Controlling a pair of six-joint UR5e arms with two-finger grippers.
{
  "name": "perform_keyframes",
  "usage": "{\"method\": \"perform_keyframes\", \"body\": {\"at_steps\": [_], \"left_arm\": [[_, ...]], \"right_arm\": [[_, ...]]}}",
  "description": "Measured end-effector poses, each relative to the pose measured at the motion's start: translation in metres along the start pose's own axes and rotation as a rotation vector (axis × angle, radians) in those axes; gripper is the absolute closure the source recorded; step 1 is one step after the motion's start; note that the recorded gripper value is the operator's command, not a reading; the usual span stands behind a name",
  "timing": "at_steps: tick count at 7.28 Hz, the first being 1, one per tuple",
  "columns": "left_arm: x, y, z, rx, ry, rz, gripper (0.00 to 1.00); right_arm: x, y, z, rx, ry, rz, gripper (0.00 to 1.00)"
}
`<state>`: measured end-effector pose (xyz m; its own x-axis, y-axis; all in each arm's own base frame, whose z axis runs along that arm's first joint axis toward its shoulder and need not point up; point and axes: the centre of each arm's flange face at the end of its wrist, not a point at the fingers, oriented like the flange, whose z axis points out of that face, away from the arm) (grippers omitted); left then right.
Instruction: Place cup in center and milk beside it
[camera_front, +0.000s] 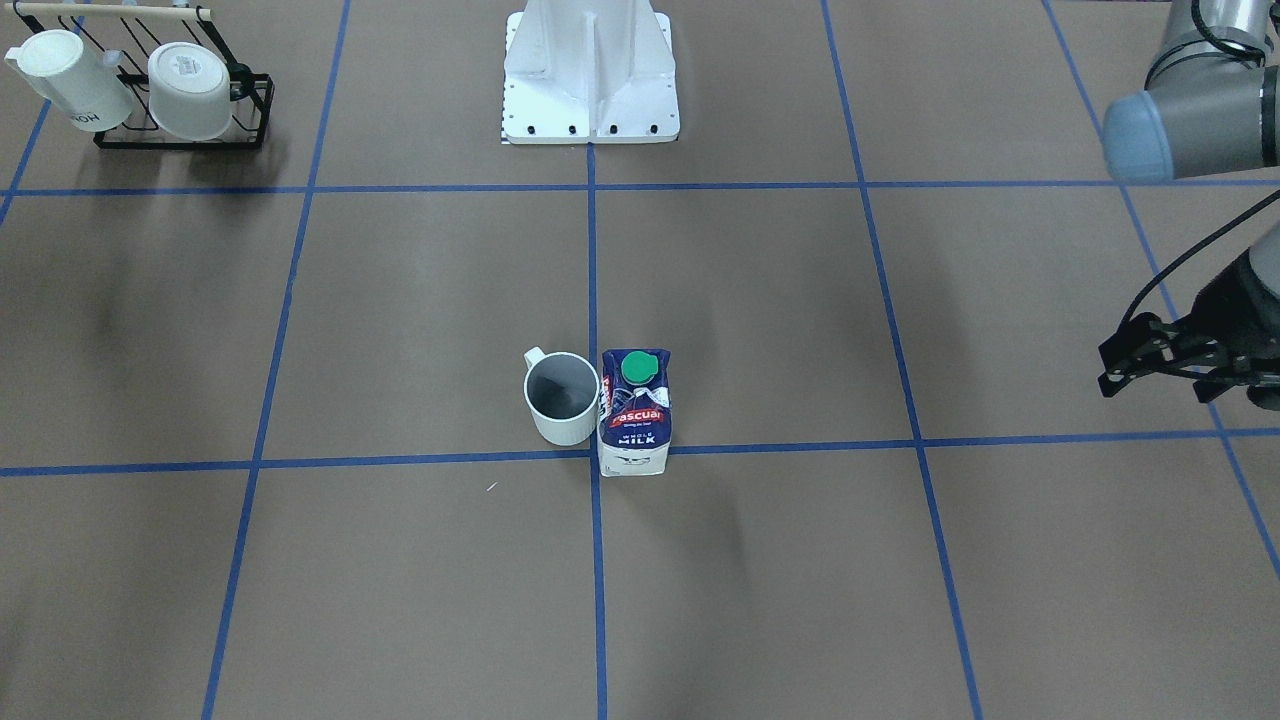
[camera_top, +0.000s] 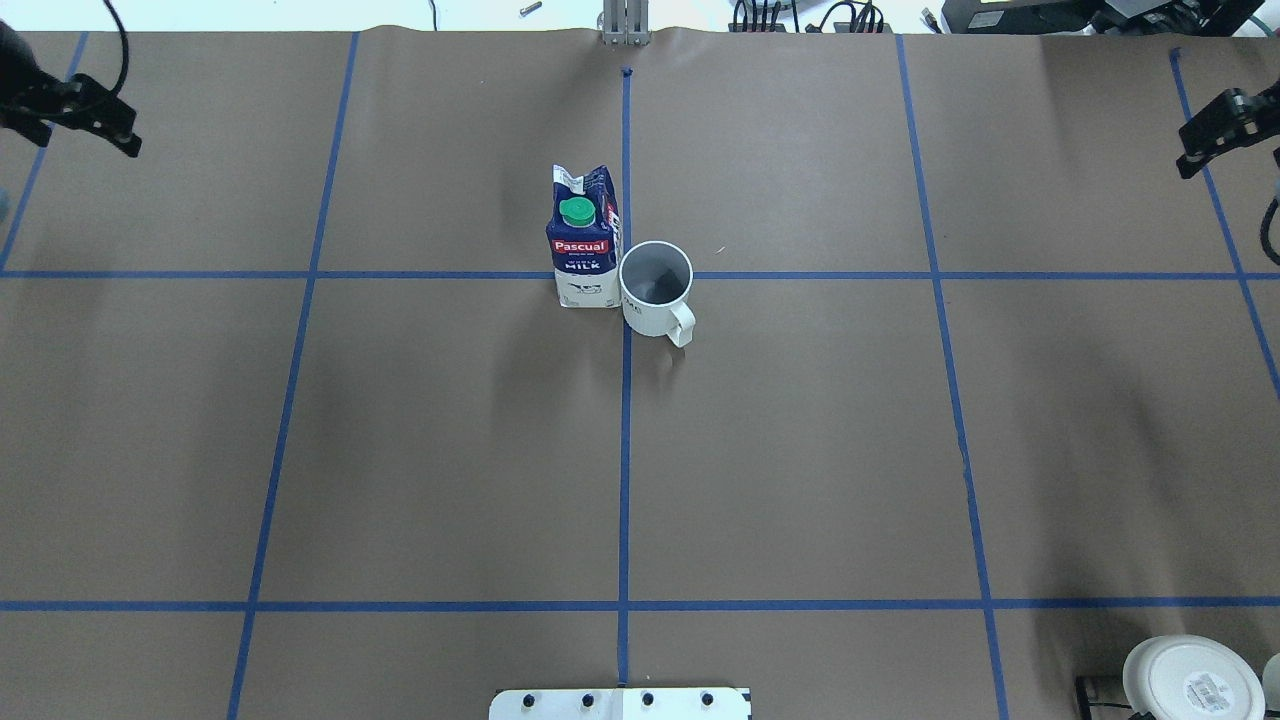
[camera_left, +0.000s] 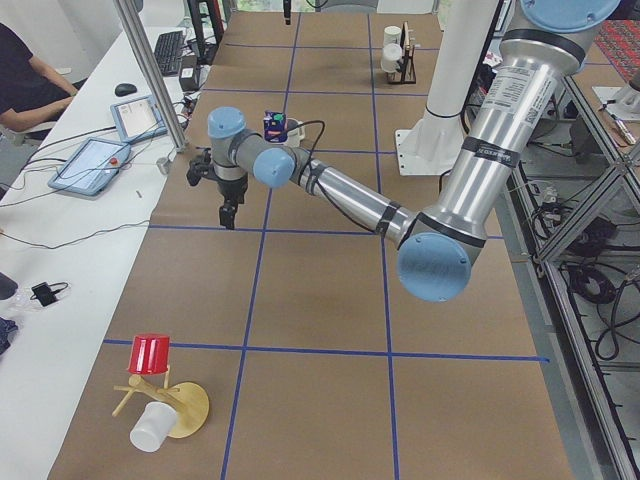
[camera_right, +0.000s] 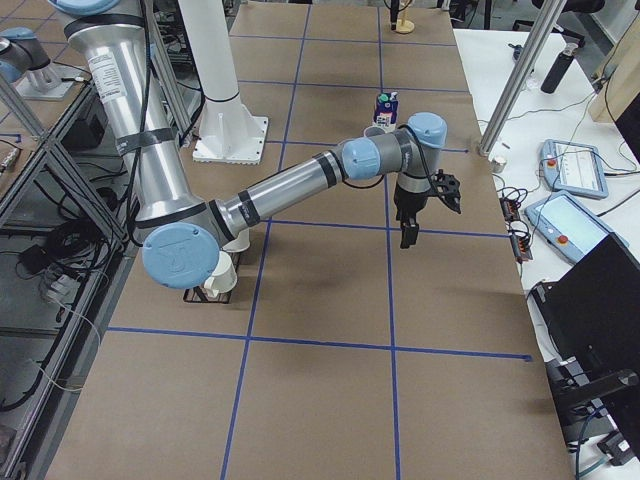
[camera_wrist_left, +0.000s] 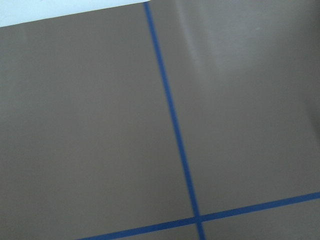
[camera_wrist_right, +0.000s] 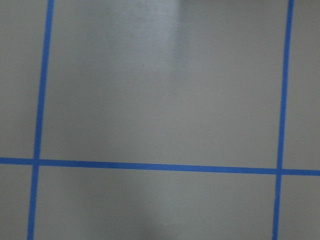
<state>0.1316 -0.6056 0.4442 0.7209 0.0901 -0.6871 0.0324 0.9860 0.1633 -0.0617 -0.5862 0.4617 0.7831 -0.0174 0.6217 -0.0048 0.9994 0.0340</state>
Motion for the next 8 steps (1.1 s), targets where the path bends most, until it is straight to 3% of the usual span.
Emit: {"method": "perform_keyframes", "body": {"at_steps": [3, 6, 8], "left_arm": [[-0.108, 0.051, 0.030, 0.011, -0.007, -0.078, 0.02], [-0.183, 0.091, 0.017, -0.025, 0.044, -0.171, 0.02], [-0.226, 0.095, -0.011, -0.075, 0.021, -0.122, 0.02]], "right_arm": [[0.088, 0.004, 0.013, -0.036, 0.003, 0.124, 0.00], [0.149, 0.022, 0.026, -0.079, -0.112, 0.148, 0.00], [0.159, 0.029, 0.030, -0.088, -0.130, 0.158, 0.00]]}}
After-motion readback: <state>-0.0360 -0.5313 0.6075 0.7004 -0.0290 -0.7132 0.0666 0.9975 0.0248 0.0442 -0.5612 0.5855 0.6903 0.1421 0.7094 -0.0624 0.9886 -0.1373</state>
